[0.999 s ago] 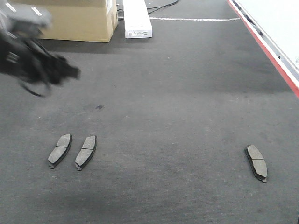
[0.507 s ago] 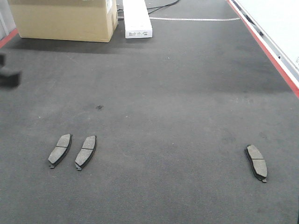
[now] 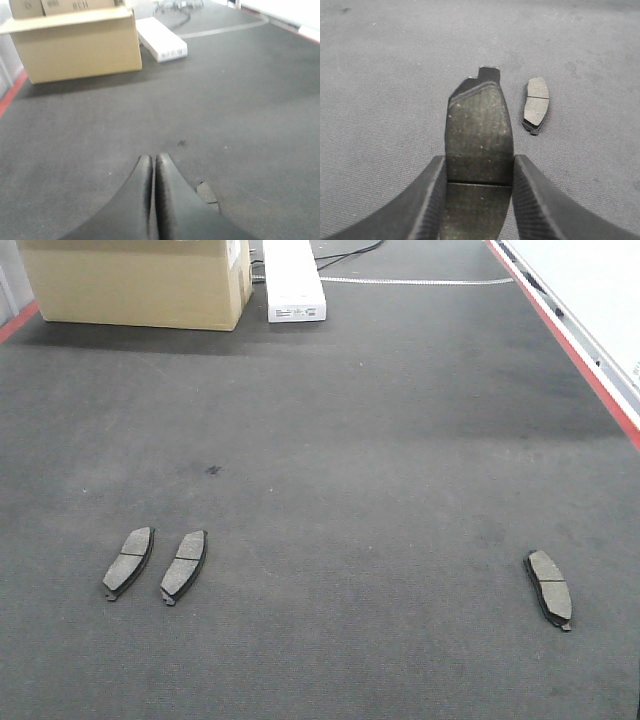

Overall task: Move and align brake pads A on conveyor
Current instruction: 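Open the left gripper and lift it away from the placed pad, then lower the right gripper's pad beside the pad nearest the right arm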

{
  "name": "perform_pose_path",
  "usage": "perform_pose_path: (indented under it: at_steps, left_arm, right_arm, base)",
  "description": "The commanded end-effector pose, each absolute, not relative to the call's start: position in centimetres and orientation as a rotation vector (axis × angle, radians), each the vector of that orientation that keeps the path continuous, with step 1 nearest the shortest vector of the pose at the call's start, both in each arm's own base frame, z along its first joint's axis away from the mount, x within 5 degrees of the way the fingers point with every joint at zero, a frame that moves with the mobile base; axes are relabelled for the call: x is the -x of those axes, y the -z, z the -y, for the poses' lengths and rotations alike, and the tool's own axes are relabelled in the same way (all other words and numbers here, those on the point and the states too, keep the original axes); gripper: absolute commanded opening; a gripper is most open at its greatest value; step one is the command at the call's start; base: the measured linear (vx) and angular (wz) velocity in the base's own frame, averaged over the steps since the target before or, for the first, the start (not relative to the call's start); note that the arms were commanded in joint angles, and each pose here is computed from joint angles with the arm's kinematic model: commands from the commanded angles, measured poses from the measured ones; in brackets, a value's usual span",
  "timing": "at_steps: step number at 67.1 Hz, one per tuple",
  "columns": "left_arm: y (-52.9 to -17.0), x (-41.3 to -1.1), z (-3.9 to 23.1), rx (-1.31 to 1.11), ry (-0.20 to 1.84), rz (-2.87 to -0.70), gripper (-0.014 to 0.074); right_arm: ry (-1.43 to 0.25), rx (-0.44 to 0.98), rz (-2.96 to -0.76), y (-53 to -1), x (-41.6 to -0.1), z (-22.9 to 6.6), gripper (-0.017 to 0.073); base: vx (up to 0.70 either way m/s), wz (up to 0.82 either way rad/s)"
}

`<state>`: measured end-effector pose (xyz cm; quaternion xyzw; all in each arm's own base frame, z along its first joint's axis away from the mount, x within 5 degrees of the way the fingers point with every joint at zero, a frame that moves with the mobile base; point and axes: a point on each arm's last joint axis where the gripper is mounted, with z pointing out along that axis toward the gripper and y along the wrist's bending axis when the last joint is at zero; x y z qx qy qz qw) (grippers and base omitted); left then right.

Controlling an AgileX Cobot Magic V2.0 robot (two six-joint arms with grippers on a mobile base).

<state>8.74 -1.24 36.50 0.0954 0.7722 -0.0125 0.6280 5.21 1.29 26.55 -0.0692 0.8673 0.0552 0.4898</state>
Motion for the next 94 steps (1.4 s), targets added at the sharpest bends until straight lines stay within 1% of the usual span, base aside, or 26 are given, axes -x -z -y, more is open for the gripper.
perform_pose_path:
  at_steps: [1, 13, 59, 73, 94]
  left_arm:
    - [-37.41, -7.84, 1.01, -0.217, 0.036, -1.684, -0.0007]
    - [-37.32, -7.25, 0.79, -0.211, 0.037, -1.674, -0.0006]
    - [-37.34, -7.25, 0.81, -0.21, 0.039, -1.671, -0.0006]
    - [-37.35, -7.25, 0.81, -0.21, 0.04, -1.67, -0.0006]
    - [-37.35, -7.25, 0.81, -0.21, 0.04, -1.67, -0.0006]
  right_arm:
    - [-0.125, 0.16, -1.999, -28.13, -5.61, -1.26, -0.0004]
    - [-0.125, 0.16, -1.999, -28.13, -5.61, -1.26, -0.0004]
    - [-0.127, 0.157, -1.996, -28.16, -5.62, -1.25, -0.0004]
    - [-0.159, 0.141, -1.994, -28.19, -5.61, -1.39, -0.0004]
    - [-0.162, 0.113, -1.913, -28.95, -6.03, -1.33, -0.0004]
  base:
    - [0.0, 0.0]
    - [0.0, 0.0]
    - [0.0, 0.0]
    - [0.0, 0.0]
    - [0.0, 0.0]
